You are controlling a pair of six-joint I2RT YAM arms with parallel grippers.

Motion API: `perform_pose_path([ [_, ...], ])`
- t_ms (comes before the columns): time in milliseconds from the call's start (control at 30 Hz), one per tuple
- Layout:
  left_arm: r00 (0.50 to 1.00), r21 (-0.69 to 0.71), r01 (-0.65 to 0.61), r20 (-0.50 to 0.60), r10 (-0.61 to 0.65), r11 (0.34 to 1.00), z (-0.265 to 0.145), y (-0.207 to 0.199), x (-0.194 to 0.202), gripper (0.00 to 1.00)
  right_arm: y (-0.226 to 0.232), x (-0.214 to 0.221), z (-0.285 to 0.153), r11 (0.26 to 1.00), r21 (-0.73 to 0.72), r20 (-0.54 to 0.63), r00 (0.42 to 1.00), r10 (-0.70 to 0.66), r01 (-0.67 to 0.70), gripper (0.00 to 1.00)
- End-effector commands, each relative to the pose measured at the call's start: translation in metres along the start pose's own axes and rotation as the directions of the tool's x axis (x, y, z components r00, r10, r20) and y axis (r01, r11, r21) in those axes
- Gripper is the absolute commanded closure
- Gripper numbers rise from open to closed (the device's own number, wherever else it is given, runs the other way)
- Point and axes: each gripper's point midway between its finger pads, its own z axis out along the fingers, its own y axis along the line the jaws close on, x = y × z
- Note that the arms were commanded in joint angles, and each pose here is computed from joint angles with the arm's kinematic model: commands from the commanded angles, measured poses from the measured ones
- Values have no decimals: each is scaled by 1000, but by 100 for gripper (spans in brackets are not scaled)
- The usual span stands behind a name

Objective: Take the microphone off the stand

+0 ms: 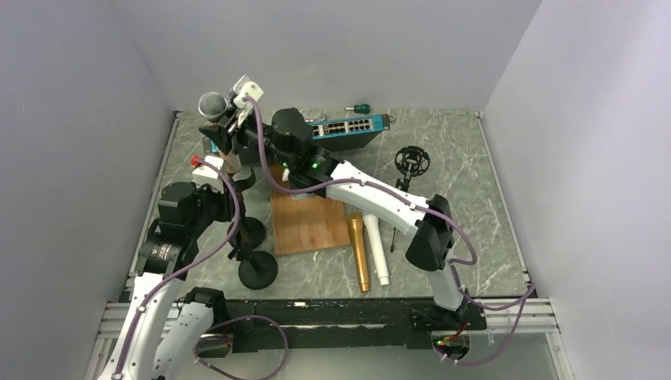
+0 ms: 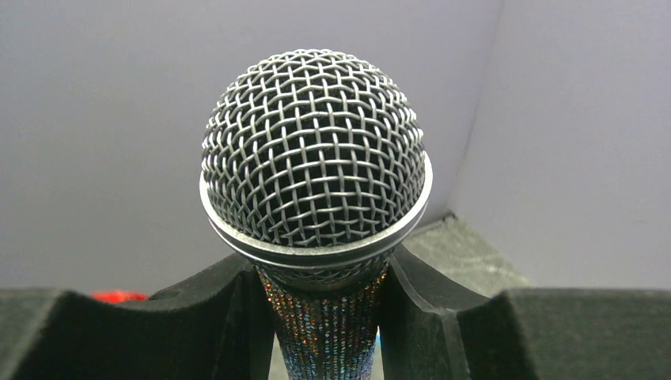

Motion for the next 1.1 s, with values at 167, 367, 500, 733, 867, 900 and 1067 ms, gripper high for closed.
perform_pose_path([
  [167, 999, -53, 37, -16, -37, 998, 1, 8, 20, 94, -47, -134, -44, 954, 293, 241, 971, -7, -66, 100],
  [367, 999, -112, 30, 44, -25, 993, -14, 17, 13, 25, -40, -165, -132, 948, 293, 123, 988, 94, -126, 100],
  [500, 996, -84, 52, 81, -45, 995, -19, 11, 3, 1, -30, -125, -200, 946, 298, -32, 989, 141, -125, 100],
  [733, 983, -56, 119, 148, -109, 991, -39, 3, -30, 1, -4, -13, -307, 899, 356, -279, 889, 364, -256, 100],
  [867, 971, -6, 140, 199, -136, 990, -53, -6, -51, 1, 23, 49, -342, 843, 374, -380, 765, 520, -387, 100],
  [900, 968, 14, 149, 204, -149, 989, -56, -10, -54, 1, 27, 67, -348, 820, 392, -392, 731, 558, -416, 100],
  [1067, 959, 156, 177, 194, -206, 972, -60, -36, -61, 1, 33, 145, -362, 708, 534, -422, 580, 697, -462, 100],
])
